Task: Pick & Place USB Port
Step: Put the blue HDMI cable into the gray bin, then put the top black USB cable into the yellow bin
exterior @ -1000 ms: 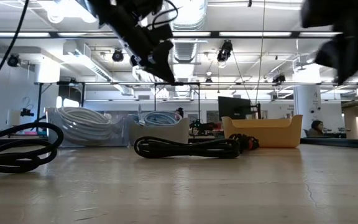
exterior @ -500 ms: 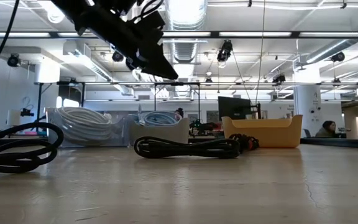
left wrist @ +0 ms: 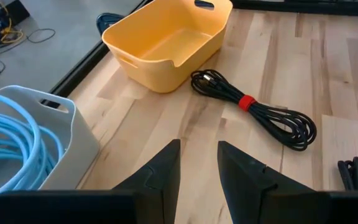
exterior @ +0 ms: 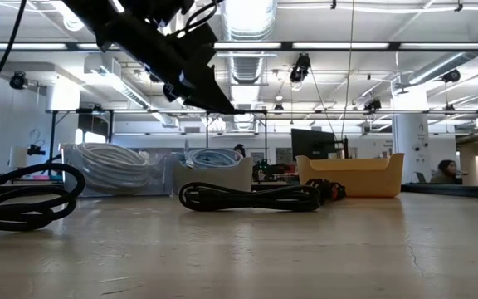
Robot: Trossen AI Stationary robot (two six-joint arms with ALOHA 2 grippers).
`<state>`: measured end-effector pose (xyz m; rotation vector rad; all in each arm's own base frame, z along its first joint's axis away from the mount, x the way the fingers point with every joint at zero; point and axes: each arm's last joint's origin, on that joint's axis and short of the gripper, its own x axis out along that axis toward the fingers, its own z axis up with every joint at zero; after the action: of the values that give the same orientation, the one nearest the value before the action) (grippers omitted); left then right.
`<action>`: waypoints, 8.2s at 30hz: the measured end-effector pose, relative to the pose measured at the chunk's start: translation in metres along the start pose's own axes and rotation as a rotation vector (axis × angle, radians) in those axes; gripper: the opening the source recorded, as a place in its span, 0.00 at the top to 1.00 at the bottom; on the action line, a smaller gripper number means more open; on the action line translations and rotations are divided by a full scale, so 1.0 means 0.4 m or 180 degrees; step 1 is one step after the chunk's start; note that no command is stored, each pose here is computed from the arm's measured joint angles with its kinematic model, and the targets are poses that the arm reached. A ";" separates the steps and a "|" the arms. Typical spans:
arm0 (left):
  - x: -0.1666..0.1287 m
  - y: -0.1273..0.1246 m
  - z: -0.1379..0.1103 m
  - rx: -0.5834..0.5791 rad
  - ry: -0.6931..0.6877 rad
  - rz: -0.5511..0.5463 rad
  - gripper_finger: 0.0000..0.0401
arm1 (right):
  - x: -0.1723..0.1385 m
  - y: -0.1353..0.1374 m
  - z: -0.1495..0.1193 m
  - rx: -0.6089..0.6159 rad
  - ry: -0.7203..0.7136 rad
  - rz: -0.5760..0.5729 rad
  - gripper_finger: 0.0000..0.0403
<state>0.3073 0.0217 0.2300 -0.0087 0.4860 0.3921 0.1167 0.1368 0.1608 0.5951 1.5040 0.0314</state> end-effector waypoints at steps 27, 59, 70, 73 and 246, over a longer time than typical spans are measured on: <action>0.001 0.000 -0.003 0.0040 0.0013 0.0000 0.73 | 0.117 0.089 0.015 -0.1146 -0.0119 -0.0900 0.79; -0.027 -0.006 0.029 0.0262 -0.0176 -0.0048 0.73 | -0.422 0.031 0.402 -0.0222 -0.3797 -0.3338 0.94; -0.037 0.005 0.024 0.0370 -0.0083 0.0357 0.73 | -0.451 -0.166 0.657 0.0325 -0.4117 -0.3295 0.94; -0.039 0.016 0.019 0.0399 -0.0018 0.0767 0.73 | -0.437 -0.219 0.726 0.0181 -0.4279 -0.3030 0.94; -0.056 -0.039 -0.041 -0.0028 0.0178 0.0001 0.72 | -0.285 -0.436 0.543 0.0121 -0.2195 -0.2480 0.91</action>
<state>0.2875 -0.0027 0.2244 -0.0283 0.5396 0.3950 0.2502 -0.1317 0.1884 -0.0050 0.9696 -0.7336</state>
